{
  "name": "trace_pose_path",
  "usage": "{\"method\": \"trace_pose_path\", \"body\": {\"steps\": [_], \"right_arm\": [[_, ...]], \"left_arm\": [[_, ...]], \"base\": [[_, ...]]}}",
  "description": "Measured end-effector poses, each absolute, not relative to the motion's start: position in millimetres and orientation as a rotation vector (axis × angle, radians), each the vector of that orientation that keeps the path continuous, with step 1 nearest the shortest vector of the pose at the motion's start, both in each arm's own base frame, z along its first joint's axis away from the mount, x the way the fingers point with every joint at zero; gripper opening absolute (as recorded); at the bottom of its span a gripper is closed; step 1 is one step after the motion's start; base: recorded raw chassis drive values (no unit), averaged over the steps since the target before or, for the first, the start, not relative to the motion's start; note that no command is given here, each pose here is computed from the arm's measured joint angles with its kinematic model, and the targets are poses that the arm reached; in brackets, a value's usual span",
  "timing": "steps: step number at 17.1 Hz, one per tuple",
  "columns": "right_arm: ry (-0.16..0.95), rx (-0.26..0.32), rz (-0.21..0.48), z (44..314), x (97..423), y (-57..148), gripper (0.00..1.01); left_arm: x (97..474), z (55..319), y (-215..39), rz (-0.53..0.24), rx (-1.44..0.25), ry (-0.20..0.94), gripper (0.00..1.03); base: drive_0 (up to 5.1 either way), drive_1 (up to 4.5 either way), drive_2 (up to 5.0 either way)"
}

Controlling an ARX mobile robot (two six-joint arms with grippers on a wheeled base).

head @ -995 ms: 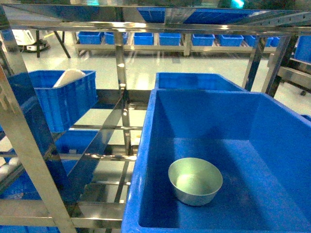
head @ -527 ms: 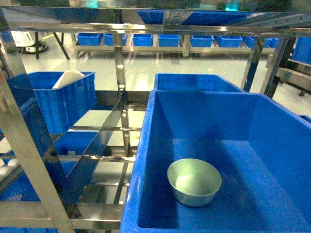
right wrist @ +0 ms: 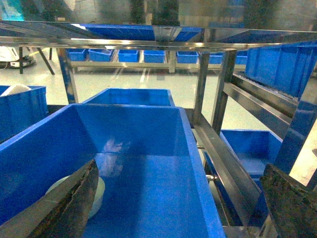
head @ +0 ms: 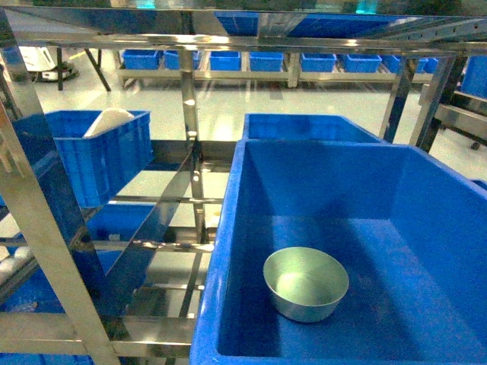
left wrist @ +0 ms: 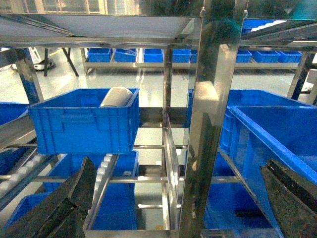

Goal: Place green bowl on second shelf with right arm

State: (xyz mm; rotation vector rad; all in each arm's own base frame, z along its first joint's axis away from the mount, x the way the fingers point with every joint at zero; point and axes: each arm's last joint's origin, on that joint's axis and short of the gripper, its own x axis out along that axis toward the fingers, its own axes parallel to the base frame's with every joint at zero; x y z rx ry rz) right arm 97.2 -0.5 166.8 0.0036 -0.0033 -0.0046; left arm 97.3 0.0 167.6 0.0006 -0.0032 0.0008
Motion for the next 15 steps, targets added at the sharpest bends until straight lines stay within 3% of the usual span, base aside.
{"method": "trace_pose_path", "body": {"steps": [15], "right_arm": [[-0.003, 0.004, -0.005, 166.8, 97.2, -0.5, 0.98]], "left_arm": [[97.3, 167.6, 0.0, 0.0, 0.001, -0.003, 0.98]], "base": [[0.0, 0.0, 0.0]]}}
